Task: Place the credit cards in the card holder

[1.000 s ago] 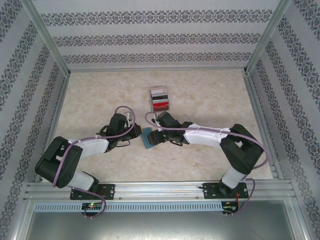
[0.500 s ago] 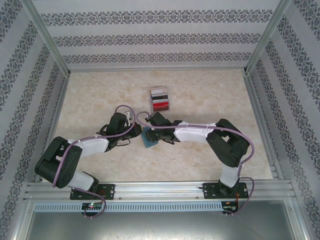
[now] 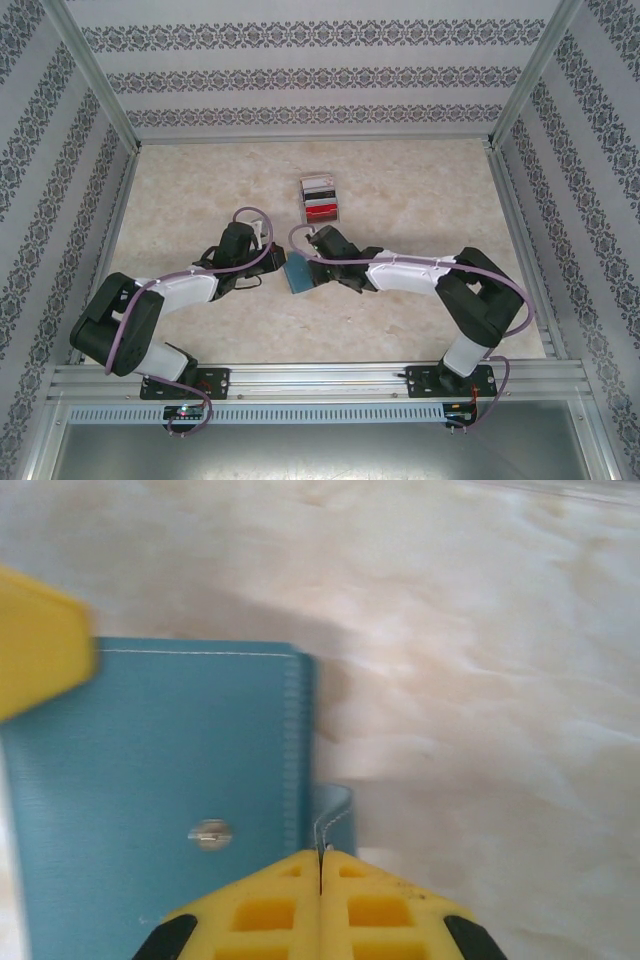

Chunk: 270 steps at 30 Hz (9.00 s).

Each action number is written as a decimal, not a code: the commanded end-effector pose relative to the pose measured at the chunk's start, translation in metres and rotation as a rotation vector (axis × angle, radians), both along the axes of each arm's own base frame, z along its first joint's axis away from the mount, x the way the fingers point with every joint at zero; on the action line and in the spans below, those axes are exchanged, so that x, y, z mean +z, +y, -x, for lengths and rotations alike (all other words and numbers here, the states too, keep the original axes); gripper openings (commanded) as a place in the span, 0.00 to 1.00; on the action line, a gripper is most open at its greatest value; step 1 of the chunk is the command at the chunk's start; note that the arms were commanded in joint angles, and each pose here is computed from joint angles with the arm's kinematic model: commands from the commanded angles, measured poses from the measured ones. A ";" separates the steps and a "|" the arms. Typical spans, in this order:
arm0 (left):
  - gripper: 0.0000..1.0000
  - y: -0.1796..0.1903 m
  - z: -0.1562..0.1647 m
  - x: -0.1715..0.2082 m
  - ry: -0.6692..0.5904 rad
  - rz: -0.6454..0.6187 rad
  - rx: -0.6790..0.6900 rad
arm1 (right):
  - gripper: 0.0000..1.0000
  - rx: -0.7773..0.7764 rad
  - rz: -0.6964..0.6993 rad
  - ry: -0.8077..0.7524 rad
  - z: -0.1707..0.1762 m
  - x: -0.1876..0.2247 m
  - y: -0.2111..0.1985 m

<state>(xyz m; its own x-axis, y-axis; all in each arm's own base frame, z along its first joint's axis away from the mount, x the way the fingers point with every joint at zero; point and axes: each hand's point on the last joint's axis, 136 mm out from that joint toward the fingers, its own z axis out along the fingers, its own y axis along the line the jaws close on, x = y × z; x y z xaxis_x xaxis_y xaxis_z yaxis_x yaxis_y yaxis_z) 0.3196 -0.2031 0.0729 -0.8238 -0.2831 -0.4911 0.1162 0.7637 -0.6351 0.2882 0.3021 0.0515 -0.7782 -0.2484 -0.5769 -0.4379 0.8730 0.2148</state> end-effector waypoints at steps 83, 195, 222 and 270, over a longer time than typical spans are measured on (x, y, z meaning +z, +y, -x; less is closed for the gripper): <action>0.19 -0.032 -0.007 -0.022 0.101 0.018 -0.163 | 0.00 -0.203 -0.358 -0.114 0.028 0.068 -0.089; 0.00 -0.034 -0.006 -0.064 0.275 0.083 -0.141 | 0.32 -0.214 -0.433 0.269 0.016 -0.005 -0.060; 0.00 -0.036 -0.006 -0.069 0.287 0.096 -0.144 | 0.31 -0.204 -0.441 0.290 0.016 -0.014 -0.056; 0.00 -0.034 -0.006 -0.073 0.304 0.096 -0.134 | 0.28 -0.225 -0.421 0.310 0.019 -0.029 -0.056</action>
